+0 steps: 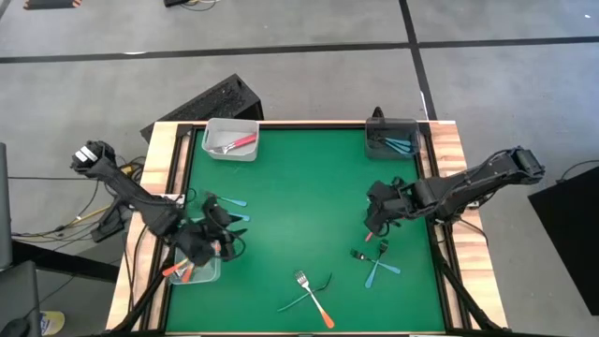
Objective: Sort silverware by color (type)
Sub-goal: Put the pink fork into the white bin
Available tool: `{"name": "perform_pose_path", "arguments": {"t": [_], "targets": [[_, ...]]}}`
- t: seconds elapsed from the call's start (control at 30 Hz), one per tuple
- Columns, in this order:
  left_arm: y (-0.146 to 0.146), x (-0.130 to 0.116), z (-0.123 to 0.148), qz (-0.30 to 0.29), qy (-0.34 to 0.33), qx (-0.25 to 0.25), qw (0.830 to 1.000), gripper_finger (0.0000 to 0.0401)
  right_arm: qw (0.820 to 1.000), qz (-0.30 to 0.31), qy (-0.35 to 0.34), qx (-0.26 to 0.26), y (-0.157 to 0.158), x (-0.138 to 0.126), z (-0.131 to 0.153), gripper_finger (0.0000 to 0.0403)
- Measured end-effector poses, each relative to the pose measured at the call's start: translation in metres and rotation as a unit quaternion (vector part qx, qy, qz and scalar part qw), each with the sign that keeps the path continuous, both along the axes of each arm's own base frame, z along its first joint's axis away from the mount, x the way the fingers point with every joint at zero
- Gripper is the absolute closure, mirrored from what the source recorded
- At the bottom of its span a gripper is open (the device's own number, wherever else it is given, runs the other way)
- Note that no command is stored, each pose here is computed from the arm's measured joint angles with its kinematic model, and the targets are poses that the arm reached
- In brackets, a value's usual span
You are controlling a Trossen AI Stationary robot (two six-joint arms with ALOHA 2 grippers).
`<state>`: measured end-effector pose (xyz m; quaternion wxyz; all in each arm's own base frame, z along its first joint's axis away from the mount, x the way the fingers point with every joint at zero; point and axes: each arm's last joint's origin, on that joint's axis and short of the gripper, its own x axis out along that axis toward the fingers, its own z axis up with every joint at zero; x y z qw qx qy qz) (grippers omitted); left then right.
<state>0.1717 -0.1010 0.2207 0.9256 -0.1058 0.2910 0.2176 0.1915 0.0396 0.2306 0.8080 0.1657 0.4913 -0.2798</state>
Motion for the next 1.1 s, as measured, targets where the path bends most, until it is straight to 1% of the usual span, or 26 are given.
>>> {"name": "perform_pose_path", "arguments": {"t": [0.1,0.17,0.27,0.37,0.4,0.47,0.53,0.6,0.7,0.83,0.93,1.0,1.1], "targets": [[0.009,0.011,-0.014,-0.027,-0.016,0.004,1.000,0.0232,0.998,-0.008,0.062,0.026,0.003,-0.012,-0.004,0.0133],[0.016,0.017,-0.021,-0.039,-0.034,0.006,0.999,0.0232,0.996,-0.008,0.085,0.032,0.004,-0.017,-0.005,0.0133],[0.025,0.024,-0.025,-0.048,-0.062,0.012,0.997,0.0232,0.994,-0.003,0.095,0.055,0.006,-0.019,-0.015,0.0133],[0.033,0.028,-0.027,-0.040,-0.072,0.023,0.996,0.0232,0.993,-0.014,0.085,0.086,0.004,-0.019,-0.031,0.0133],[0.035,0.028,-0.027,-0.035,-0.072,0.028,0.996,0.0232,0.992,-0.025,0.076,0.092,0.003,-0.019,-0.037,0.0133],[0.040,0.030,-0.026,-0.022,-0.073,0.034,0.997,0.0232,0.990,-0.067,0.059,0.105,-0.001,-0.019,-0.048,0.0133],[0.043,0.030,-0.026,-0.006,-0.076,0.039,0.996,0.0232,0.987,-0.119,0.042,0.100,-0.005,-0.021,-0.056,0.0133],[0.046,0.031,-0.026,0.001,-0.076,0.039,0.996,0.0232,0.981,-0.166,0.029,0.091,-0.008,-0.023,-0.060,0.0133],[0.047,0.032,-0.026,0.005,-0.076,0.039,0.996,0.0232,0.971,-0.217,0.012,0.101,-0.009,-0.024,-0.062,0.0133],[0.047,0.032,-0.026,0.005,-0.076,0.039,0.996,0.0232,0.957,-0.265,0.001,0.122,-0.009,-0.024,-0.063,0.0133],[0.047,0.032,-0.026,0.004,-0.075,0.038,0.996,0.0232,0.951,-0.280,-0.002,0.131,-0.006,-0.024,-0.063,0.0134],[0.047,0.031,-0.026,0.004,-0.074,0.038,0.997,0.0232,0.947,-0.290,-0.006,0.135,-0.005,-0.025,-0.064,0.0142],[0.047,0.032,-0.028,0.004,-0.070,0.039,0.997,0.0232,0.941,-0.305,-0.013,0.146,-0.002,-0.027,-0.068,0.0164]]}}
